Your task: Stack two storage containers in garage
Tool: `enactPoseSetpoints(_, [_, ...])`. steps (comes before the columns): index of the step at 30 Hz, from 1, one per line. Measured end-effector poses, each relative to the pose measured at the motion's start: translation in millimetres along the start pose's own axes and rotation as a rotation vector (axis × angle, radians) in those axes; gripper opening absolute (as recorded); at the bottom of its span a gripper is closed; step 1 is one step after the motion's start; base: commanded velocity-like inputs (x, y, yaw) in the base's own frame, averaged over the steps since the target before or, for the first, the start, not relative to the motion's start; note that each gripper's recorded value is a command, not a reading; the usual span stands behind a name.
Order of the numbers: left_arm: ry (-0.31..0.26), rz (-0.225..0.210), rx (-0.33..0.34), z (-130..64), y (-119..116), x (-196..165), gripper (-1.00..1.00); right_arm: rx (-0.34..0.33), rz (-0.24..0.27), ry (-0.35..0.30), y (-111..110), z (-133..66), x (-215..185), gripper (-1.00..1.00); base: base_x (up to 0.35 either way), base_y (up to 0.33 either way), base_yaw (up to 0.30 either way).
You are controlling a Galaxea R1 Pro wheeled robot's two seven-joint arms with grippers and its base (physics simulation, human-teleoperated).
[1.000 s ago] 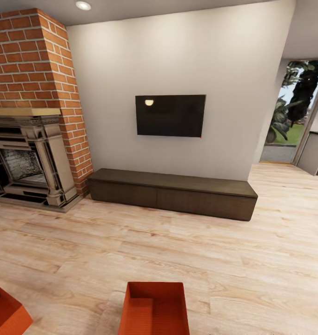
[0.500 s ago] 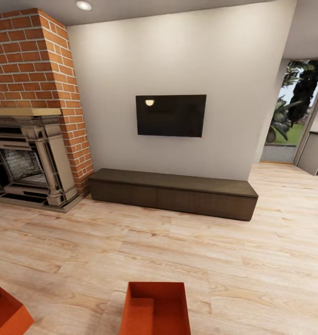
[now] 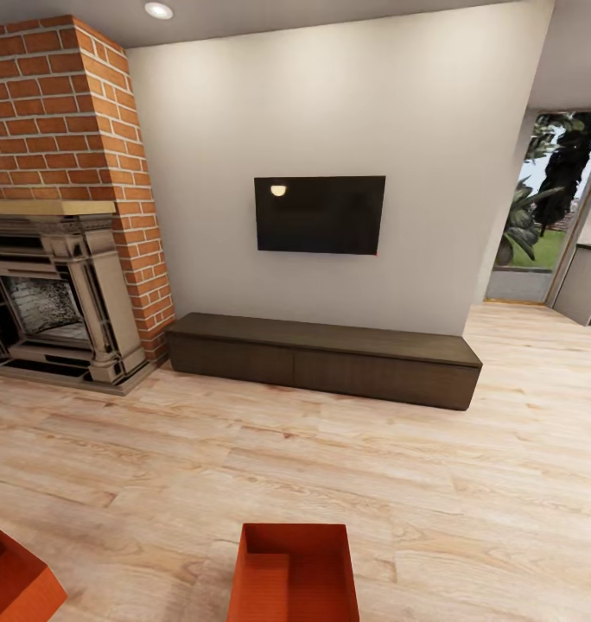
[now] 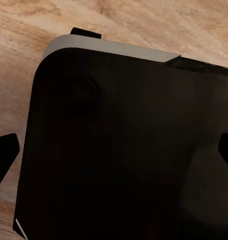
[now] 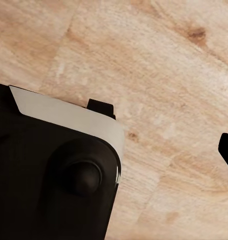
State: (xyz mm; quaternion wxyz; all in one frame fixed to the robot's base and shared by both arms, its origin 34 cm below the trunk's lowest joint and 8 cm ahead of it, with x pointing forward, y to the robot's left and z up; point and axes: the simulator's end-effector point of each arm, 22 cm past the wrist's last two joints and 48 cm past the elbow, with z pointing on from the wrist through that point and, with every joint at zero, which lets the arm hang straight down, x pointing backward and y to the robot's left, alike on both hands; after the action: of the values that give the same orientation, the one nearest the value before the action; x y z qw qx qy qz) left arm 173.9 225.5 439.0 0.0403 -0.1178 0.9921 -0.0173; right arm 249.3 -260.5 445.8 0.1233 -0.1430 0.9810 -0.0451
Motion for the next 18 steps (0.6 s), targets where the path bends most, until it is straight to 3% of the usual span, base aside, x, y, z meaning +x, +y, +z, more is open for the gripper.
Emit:
enactPoseSetpoints(12, [0.000, 0.000, 0.000, 0.0, 0.0, 0.1, 1.00, 0.002, 0.007, 0.001, -0.7, 0.0, 0.3, 1.00, 0.022, 0.075, -0.003])
enactPoseSetpoints(18, [0.000, 0.000, 0.000, 0.0, 0.0, 0.1, 1.00, 0.004, 0.014, 0.002, -1.1, 0.0, 0.6, 1.00, 0.001, 0.003, -0.101])
